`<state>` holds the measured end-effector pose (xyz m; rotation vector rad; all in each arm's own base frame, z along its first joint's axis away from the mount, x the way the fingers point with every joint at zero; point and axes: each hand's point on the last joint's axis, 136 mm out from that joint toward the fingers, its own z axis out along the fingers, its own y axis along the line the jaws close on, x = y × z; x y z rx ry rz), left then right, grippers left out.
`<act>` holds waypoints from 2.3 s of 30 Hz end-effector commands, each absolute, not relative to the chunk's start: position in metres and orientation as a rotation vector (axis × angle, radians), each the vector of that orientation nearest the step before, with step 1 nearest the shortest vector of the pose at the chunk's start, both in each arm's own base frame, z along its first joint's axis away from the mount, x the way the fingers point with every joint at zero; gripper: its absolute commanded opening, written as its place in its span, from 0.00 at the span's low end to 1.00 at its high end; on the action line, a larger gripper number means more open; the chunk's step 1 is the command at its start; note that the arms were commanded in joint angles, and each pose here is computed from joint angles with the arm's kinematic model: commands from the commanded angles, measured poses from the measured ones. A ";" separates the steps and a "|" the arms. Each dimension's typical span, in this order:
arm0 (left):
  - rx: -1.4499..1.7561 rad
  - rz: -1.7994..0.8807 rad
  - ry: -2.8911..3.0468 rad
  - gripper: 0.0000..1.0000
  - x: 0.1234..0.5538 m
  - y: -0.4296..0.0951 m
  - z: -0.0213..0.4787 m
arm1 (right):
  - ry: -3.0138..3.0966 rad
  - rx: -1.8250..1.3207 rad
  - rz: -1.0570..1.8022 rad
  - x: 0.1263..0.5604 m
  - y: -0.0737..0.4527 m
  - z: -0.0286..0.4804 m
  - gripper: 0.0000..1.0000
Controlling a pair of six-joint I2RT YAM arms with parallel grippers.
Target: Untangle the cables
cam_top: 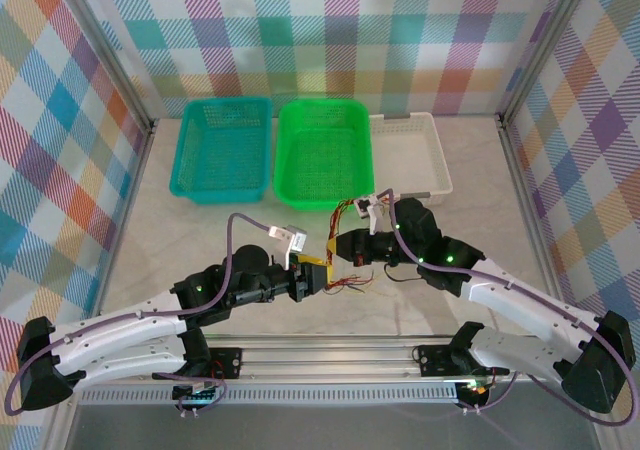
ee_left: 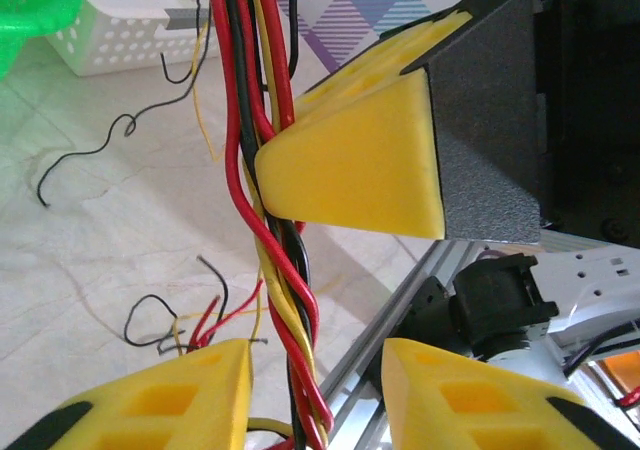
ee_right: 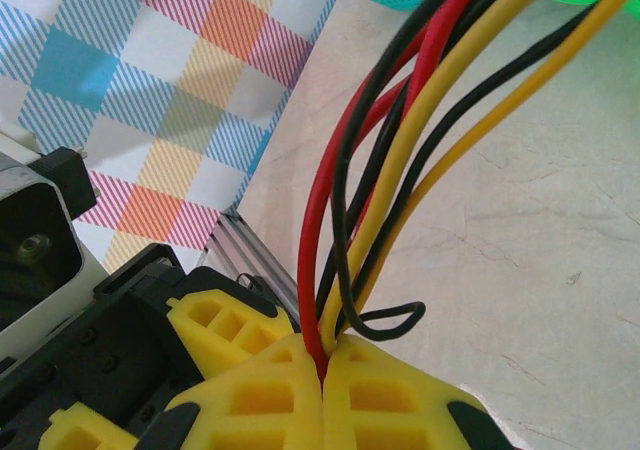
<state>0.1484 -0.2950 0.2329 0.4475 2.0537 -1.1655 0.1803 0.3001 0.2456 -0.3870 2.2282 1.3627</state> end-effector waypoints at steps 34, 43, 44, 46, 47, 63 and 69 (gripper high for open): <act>0.300 -1.083 1.969 0.00 0.161 -0.262 0.252 | 2.255 -0.386 1.215 0.182 0.278 0.242 0.05; 0.276 -1.122 1.960 0.00 0.162 -0.267 0.254 | 2.203 -0.429 1.306 0.178 0.287 0.249 0.00; 0.297 -1.137 1.962 0.00 0.160 -0.271 0.255 | 2.202 -0.430 1.310 0.178 0.288 0.249 0.00; 0.341 -1.168 1.979 0.00 0.156 -0.281 0.254 | 2.201 -0.422 1.318 0.179 0.289 0.249 0.00; 0.368 -1.185 1.985 0.00 0.154 -0.286 0.254 | 2.197 -0.419 1.321 0.180 0.290 0.250 0.00; 0.455 -1.314 1.982 0.30 0.141 -0.311 0.250 | 2.167 -0.432 1.375 0.179 0.296 0.262 0.00; 0.465 -1.260 2.030 0.21 0.145 -0.313 0.238 | 2.161 -0.435 1.388 0.177 0.296 0.266 0.00</act>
